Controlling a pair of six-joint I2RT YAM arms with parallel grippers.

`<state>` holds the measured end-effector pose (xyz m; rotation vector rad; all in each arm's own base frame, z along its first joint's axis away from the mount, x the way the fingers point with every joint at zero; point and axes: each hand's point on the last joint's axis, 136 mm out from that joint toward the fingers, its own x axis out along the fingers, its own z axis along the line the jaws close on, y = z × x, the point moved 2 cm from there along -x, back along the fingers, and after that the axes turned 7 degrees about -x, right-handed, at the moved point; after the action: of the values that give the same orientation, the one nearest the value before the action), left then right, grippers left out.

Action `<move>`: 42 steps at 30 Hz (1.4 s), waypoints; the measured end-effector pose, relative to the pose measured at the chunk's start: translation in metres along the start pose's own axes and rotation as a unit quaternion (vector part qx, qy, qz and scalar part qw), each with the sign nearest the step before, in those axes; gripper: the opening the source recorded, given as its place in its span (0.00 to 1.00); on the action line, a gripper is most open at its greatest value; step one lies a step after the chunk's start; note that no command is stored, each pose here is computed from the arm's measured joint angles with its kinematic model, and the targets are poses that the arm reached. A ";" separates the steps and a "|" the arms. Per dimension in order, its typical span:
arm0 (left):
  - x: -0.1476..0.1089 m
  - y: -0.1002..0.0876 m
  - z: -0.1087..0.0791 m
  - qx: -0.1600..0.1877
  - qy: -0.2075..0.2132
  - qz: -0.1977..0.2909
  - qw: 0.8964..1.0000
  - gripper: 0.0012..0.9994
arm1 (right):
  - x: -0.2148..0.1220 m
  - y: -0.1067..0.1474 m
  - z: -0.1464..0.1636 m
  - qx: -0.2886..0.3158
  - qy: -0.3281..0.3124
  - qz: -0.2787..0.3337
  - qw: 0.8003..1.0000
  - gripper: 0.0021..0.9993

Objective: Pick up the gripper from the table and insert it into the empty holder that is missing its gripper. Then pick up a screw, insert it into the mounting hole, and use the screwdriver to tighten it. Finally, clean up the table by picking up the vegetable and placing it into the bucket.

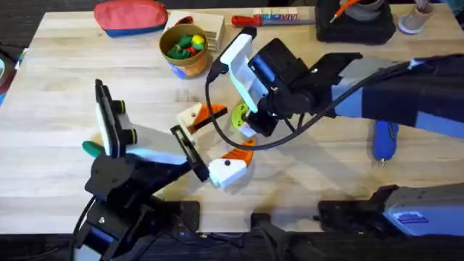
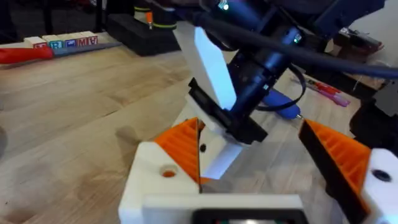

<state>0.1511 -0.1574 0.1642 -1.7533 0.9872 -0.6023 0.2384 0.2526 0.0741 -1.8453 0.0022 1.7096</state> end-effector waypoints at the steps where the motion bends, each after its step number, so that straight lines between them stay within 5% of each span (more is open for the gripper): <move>1: 0.000 0.000 0.000 0.000 0.000 0.000 1.000 0.99 | 0.000 0.000 0.000 0.000 0.000 0.000 1.000 0.12; 5: 0.000 0.000 0.000 0.000 0.000 0.000 1.000 0.99 | 0.000 0.001 0.000 0.000 0.000 0.001 1.000 0.00; 29: 0.000 0.000 0.000 0.000 0.000 0.000 1.000 0.99 | -0.034 0.002 -0.044 0.058 0.070 0.005 0.996 0.00; 36: 0.000 0.000 0.000 0.000 0.000 0.000 1.000 0.99 | -0.070 -0.014 -0.042 0.059 0.068 0.013 0.996 0.00; 42: 0.000 0.000 0.000 0.000 0.000 0.000 1.000 0.99 | -0.128 -0.053 -0.043 0.050 0.080 -0.041 0.995 0.00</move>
<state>0.1510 -0.1575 0.1644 -1.7532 0.9871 -0.6031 0.2777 0.2263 0.2117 -1.8755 0.0754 1.4768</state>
